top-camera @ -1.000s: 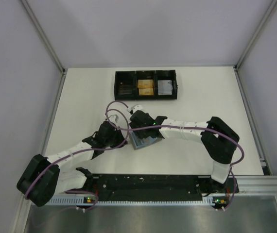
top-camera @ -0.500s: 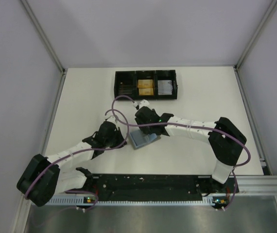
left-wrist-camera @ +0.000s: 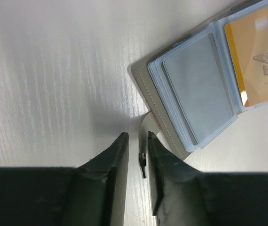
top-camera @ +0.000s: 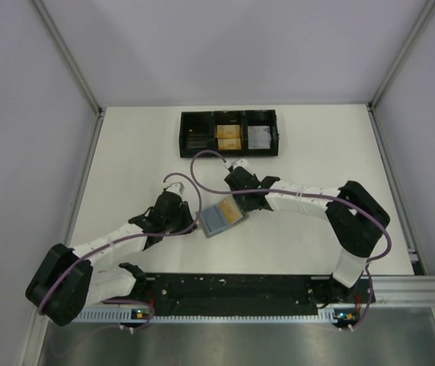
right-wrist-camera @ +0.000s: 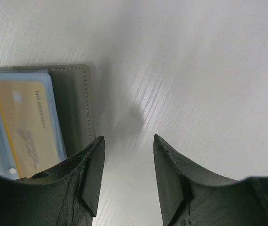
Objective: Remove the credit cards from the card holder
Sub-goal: Remove the credit card from the card holder.
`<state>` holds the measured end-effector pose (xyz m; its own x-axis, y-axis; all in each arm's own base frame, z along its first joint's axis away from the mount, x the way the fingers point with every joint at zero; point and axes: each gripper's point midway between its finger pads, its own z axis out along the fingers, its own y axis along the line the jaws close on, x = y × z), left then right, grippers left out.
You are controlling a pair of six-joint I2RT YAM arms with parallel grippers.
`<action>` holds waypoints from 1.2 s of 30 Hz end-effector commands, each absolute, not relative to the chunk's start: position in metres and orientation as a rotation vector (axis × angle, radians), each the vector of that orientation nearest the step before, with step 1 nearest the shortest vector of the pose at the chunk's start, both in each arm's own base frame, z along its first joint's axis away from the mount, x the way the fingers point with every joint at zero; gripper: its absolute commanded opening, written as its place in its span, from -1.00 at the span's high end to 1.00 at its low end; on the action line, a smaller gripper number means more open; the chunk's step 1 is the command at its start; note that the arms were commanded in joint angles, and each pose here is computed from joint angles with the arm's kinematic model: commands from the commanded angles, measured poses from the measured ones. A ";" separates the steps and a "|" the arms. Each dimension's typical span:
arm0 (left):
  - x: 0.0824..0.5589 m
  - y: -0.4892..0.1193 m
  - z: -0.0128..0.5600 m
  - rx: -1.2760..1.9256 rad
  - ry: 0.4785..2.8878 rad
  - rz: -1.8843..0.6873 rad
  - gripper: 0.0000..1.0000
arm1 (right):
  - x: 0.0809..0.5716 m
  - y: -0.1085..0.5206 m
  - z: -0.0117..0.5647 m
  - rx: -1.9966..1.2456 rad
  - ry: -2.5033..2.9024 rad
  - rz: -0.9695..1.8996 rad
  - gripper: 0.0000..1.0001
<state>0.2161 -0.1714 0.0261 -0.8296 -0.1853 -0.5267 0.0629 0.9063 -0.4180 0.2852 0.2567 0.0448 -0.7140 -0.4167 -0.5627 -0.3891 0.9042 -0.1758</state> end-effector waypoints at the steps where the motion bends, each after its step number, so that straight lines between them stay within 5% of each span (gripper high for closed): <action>1: 0.236 -0.170 0.058 -0.096 2.388 -0.552 0.24 | 0.294 0.276 0.079 -0.552 2.361 0.078 0.10; 3: 0.242 -0.172 0.076 -0.102 2.352 -0.558 -0.05 | 0.296 0.280 0.092 -0.544 2.336 0.129 0.10; 8: 0.258 -0.182 0.131 -0.093 2.254 -0.610 -0.19 | 0.305 0.285 0.121 -0.504 2.282 0.250 0.10; 13: 0.265 -0.210 0.171 -0.060 2.178 -0.797 -0.10 | 0.300 0.297 0.142 -0.536 2.227 0.445 0.16; 19: 0.270 -0.233 0.152 -0.099 2.220 -0.916 0.19 | 0.280 0.340 0.147 -0.636 2.183 0.763 0.36; 26: 0.275 -0.254 0.129 -0.129 2.257 -1.010 0.32 | 0.279 0.349 0.106 -0.556 2.259 0.936 0.67; 36: 0.276 -0.266 0.083 -0.201 2.362 -1.025 0.35 | 0.272 0.319 0.044 -0.356 2.421 0.983 0.78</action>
<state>0.2725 -0.2545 0.0853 -0.8371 -0.3129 -0.4488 0.0819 0.7394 -0.6682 0.2649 0.3122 0.0368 -0.8390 -0.1310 -0.5281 -0.4355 0.7434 0.5076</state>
